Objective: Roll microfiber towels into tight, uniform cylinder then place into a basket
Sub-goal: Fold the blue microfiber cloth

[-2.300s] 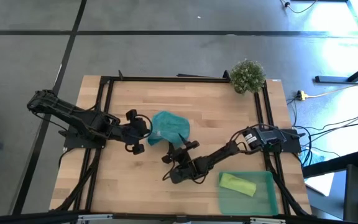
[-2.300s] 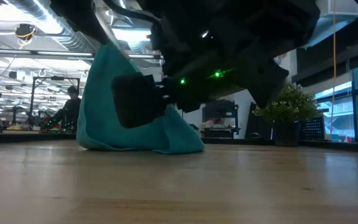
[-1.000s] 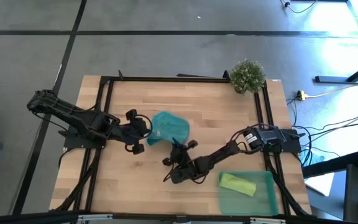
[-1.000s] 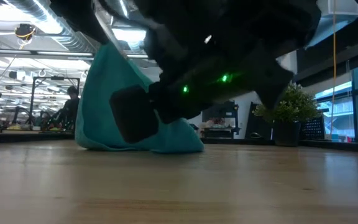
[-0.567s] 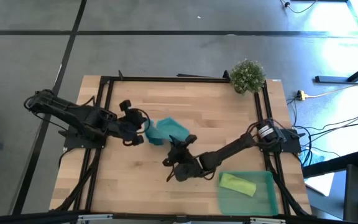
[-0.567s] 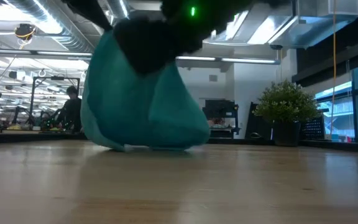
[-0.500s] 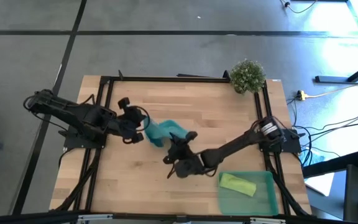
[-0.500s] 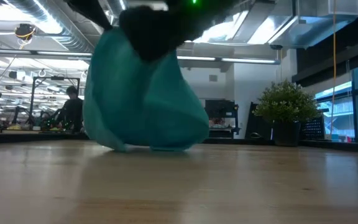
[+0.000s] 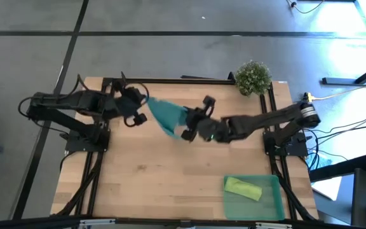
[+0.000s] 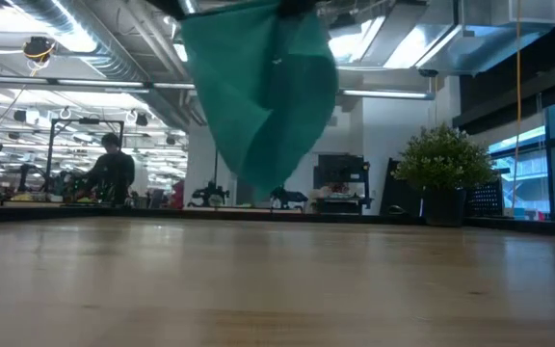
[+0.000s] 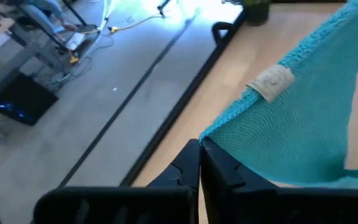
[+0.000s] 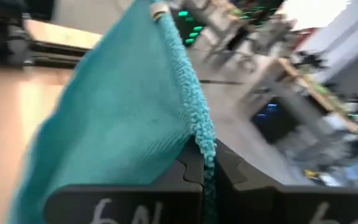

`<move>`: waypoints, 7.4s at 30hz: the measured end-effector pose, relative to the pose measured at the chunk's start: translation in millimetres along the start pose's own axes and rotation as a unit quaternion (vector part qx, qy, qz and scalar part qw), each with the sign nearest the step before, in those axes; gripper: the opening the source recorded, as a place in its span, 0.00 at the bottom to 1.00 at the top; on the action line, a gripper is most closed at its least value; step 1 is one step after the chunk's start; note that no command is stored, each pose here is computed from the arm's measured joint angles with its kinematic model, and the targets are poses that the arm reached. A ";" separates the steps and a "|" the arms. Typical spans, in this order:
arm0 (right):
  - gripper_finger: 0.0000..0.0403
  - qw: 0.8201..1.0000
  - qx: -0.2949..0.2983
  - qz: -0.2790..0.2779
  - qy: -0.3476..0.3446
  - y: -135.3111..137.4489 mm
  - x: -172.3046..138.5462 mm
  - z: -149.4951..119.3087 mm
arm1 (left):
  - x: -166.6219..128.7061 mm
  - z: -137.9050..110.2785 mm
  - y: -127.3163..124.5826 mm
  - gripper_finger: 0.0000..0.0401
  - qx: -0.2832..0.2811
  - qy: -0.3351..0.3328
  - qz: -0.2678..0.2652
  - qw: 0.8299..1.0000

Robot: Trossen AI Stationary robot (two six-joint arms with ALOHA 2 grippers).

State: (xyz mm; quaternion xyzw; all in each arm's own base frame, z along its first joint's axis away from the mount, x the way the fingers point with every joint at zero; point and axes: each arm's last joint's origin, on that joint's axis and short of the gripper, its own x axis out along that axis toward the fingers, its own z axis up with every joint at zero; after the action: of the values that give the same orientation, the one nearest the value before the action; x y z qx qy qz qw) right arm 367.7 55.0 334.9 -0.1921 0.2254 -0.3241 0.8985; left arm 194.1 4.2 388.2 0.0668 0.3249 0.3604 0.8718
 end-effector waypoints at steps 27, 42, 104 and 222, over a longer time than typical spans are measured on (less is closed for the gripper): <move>0.02 0.974 -0.057 0.179 0.123 4.2 20.4 -35.4 | 71.5 -35.8 -25.8 0.00 0.119 0.166 -0.099 0.974; 0.02 0.946 -0.041 0.291 0.136 99.6 -25.5 -53.4 | 26.3 -84.5 -96.7 0.00 0.102 0.213 -0.251 0.939; 0.02 0.970 -0.084 0.222 0.048 86.2 -21.7 -75.1 | 32.3 -81.5 -83.4 0.00 0.158 0.170 -0.182 0.955; 0.00 0.951 -0.137 0.174 0.217 139.3 -33.9 -122.1 | 48.5 -122.6 -132.1 0.00 0.051 0.230 -0.074 0.969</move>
State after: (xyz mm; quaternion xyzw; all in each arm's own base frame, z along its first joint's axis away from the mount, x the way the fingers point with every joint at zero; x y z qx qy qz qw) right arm 348.7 153.1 175.4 -0.1964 0.4871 -0.1629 0.8353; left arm 221.7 -74.3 221.1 0.0018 0.5388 0.2834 0.7933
